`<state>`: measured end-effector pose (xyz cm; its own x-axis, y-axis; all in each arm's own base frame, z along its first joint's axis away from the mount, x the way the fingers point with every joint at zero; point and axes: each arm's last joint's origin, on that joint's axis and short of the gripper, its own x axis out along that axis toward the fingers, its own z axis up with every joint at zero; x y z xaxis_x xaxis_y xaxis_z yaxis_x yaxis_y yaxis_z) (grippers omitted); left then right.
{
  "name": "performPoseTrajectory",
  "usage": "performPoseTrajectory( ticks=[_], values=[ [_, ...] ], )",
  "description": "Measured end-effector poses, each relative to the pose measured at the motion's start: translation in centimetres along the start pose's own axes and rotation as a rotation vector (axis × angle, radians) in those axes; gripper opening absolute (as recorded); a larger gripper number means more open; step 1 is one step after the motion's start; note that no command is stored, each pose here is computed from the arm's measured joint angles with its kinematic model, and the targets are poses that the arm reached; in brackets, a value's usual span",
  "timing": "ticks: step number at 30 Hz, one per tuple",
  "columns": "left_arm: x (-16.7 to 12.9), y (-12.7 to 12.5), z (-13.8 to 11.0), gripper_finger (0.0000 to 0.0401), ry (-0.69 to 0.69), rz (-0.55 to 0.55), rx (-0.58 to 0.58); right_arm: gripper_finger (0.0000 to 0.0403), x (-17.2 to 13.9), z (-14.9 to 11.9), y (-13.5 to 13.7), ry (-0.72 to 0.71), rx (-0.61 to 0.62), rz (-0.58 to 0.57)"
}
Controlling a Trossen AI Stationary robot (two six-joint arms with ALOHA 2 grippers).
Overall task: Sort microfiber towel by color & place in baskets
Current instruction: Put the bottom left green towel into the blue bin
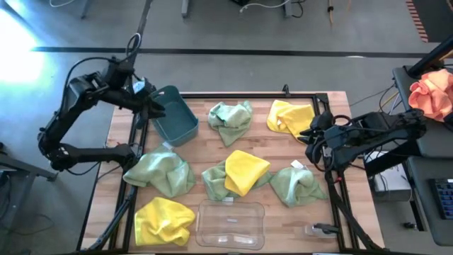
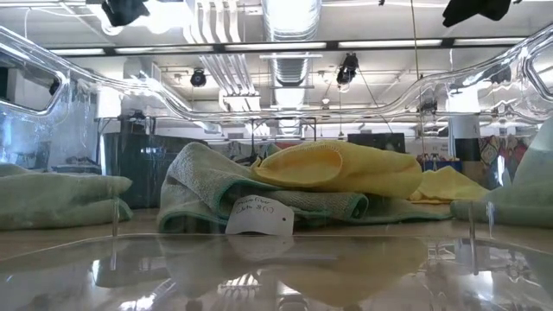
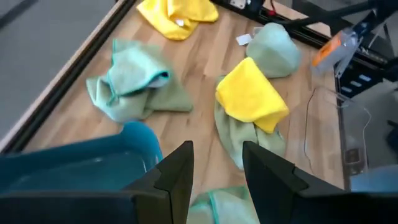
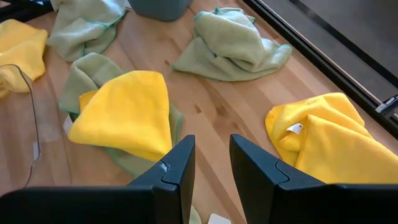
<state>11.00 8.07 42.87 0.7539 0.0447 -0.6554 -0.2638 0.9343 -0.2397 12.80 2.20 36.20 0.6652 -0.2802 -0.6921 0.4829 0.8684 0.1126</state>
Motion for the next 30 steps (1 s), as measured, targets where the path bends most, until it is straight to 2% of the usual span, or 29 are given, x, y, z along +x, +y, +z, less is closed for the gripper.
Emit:
performPoseTrajectory(
  ticks=[3, 8, 10, 14, 22, 28, 30],
  values=[
    [0.0, 0.0, -0.5, 0.0123, 0.060, 0.025, -0.052, 0.0093, 0.0, 0.0, 0.0, 0.001, 0.022, 0.000],
    [0.7, 0.5, -2.5, 0.0123, 0.279, 0.133, -0.150, 0.0093, 0.0, 0.0, 0.0, 0.001, 0.025, 0.000],
    [1.3, 0.7, -3.1, 0.0123, 0.321, 0.141, -0.173, 0.0093, 0.0, 0.0, 0.0, 0.001, 0.024, -0.001],
    [2.6, 1.0, -4.7, 0.0123, 0.371, 0.080, -0.236, 0.0093, 0.0, 0.0, 0.0, 0.001, 0.023, -0.001],
    [6.0, 1.9, -8.5, 0.0123, 0.492, 0.031, -0.350, 0.0093, 0.0, 0.0, 0.0, 0.001, 0.023, -0.002],
    [8.3, 2.1, -10.5, 0.0123, 0.454, -0.106, -0.382, 0.0093, 0.0, 0.0, 0.0, 0.001, 0.022, -0.003],
    [8.9, 2.3, -11.1, 0.0123, 0.439, -0.120, -0.386, 0.0093, 0.0, 0.0, 0.0, 0.001, 0.022, -0.003]
  ],
)
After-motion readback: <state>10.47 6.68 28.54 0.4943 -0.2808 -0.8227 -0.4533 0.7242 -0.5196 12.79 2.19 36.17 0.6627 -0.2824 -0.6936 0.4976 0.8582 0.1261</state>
